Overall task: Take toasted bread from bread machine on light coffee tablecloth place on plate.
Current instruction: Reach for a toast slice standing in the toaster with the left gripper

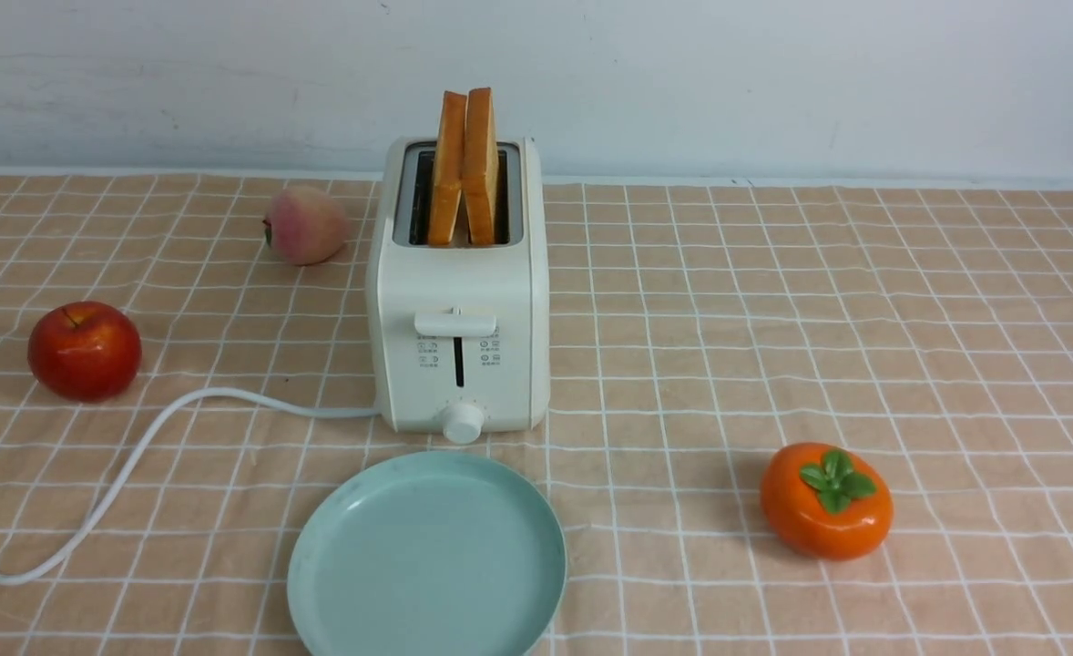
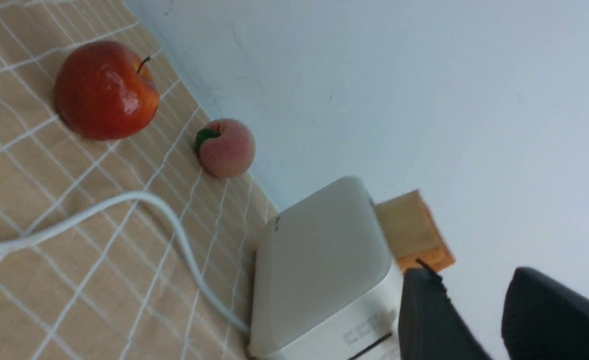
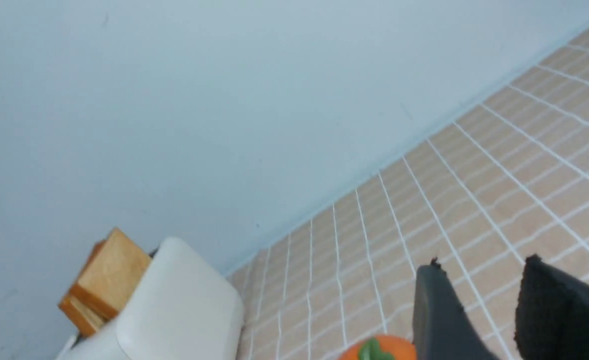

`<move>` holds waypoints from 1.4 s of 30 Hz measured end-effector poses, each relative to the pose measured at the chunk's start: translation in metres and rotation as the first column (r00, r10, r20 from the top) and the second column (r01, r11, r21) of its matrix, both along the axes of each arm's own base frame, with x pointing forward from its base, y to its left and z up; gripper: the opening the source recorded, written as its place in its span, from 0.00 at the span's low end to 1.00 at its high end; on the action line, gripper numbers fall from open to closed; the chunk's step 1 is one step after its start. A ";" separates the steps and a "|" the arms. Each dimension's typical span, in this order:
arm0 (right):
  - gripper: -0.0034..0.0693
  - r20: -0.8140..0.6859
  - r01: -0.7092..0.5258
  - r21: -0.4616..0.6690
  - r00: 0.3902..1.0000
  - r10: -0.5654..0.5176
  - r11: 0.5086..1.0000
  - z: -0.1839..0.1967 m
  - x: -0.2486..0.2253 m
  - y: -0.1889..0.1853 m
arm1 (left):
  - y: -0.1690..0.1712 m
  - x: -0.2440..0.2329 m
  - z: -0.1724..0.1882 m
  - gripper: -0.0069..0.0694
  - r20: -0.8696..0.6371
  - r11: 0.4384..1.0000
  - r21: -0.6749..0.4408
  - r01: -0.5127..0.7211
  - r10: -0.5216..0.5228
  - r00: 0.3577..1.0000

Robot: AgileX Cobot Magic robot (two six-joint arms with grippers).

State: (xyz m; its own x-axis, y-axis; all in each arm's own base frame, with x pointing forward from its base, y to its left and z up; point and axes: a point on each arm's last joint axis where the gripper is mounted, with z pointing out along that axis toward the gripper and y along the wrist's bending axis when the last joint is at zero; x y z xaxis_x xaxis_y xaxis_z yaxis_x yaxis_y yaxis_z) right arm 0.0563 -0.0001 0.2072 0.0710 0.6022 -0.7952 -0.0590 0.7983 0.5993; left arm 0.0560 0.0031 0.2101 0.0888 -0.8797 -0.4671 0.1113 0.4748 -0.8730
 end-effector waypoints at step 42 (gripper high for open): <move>0.04 -0.541 -0.643 0.137 0.589 0.601 0.754 0.079 0.065 0.058 | -0.122 0.254 0.117 0.19 -0.606 0.499 0.566 0.657 -0.288 0.741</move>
